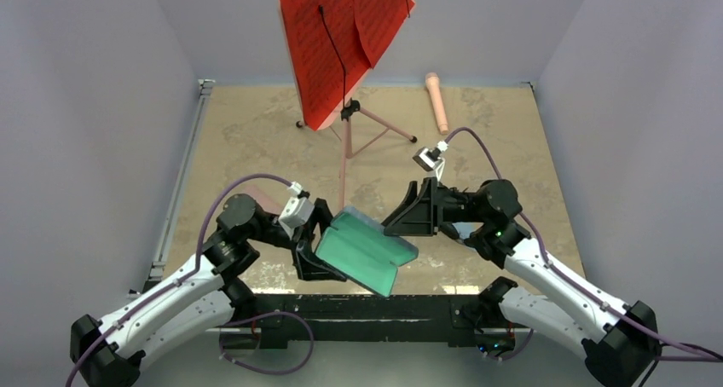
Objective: Organize the sunglasses
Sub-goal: Open the sunglasses case at the center of the board, then pass from the left arm to the right
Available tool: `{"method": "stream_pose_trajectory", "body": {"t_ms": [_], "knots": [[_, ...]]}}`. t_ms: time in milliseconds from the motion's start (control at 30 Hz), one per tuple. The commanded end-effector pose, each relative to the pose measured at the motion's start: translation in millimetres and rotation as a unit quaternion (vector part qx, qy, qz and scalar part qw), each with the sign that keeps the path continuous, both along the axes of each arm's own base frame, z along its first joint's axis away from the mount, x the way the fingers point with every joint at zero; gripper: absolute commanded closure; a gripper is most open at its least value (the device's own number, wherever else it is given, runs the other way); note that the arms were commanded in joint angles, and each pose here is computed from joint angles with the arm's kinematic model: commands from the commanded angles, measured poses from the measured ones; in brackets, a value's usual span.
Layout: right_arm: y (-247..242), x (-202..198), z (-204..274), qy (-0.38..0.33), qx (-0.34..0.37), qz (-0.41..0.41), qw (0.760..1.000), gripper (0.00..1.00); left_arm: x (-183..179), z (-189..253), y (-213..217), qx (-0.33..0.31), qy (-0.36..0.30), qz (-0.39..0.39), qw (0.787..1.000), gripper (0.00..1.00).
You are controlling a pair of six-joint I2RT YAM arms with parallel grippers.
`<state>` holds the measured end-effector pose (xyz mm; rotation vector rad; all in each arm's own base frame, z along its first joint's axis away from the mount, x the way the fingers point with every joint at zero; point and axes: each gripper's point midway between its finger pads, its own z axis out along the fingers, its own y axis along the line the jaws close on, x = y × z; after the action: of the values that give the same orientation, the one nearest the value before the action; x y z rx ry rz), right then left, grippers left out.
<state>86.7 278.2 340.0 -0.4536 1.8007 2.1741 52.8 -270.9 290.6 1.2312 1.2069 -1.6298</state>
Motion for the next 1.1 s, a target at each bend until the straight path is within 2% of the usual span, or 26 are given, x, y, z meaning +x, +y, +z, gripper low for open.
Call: {"method": "stream_pose_trajectory", "body": {"t_ms": [0,100,133,167,233,300,400,467,567,667,733,867,967,1067], "knots": [[-14,-10,35,-0.058,0.048,-0.01,0.997,1.0,-3,-8,9,0.02,-0.025,0.015,0.999,0.76],[-14,-10,32,-0.059,0.037,-0.01,0.998,1.0,4,-5,9,0.03,-0.013,0.044,0.998,0.3],[-13,-9,32,-0.061,0.035,-0.011,0.997,1.0,6,-4,9,0.032,-0.009,0.051,0.998,0.25],[-13,-9,31,-0.063,0.032,-0.011,0.997,1.0,6,-2,9,0.032,-0.005,0.055,0.998,0.24],[-12,-8,27,-0.095,0.022,-0.011,0.995,1.0,6,4,10,0.028,-0.001,0.058,0.998,0.3],[-11,-8,24,-0.157,-0.002,-0.01,0.988,1.0,9,11,9,0.022,0.014,0.069,0.997,0.37],[-15,8,11,-0.236,-0.074,-0.059,0.967,0.92,10,19,8,0.022,0.043,0.075,0.996,0.51],[-21,29,4,-0.252,-0.127,-0.124,0.951,0.76,19,20,4,0.026,0.082,0.098,0.991,0.64],[-28,38,0,-0.28,-0.143,-0.157,0.936,0.55,31,10,-2,0.049,0.127,0.121,0.983,0.8],[-32,38,-8,-0.322,-0.142,-0.161,0.922,0.23,34,3,-7,0.057,0.149,0.119,0.98,1.0],[-36,43,-14,-0.337,-0.159,-0.174,0.912,0.19,34,3,-9,0.054,0.155,0.112,0.98,1.0],[-40,71,-48,-0.319,-0.224,-0.214,0.896,0.17,28,8,-9,0.037,0.149,0.087,0.984,1.0],[-29,69,-67,-0.3,-0.229,-0.173,0.91,0.17,22,12,-8,0.025,0.145,0.072,0.987,1.0],[-16,58,-71,-0.292,-0.202,-0.126,0.926,0.22,21,14,-7,0.022,0.143,0.071,0.987,1.0]]}}
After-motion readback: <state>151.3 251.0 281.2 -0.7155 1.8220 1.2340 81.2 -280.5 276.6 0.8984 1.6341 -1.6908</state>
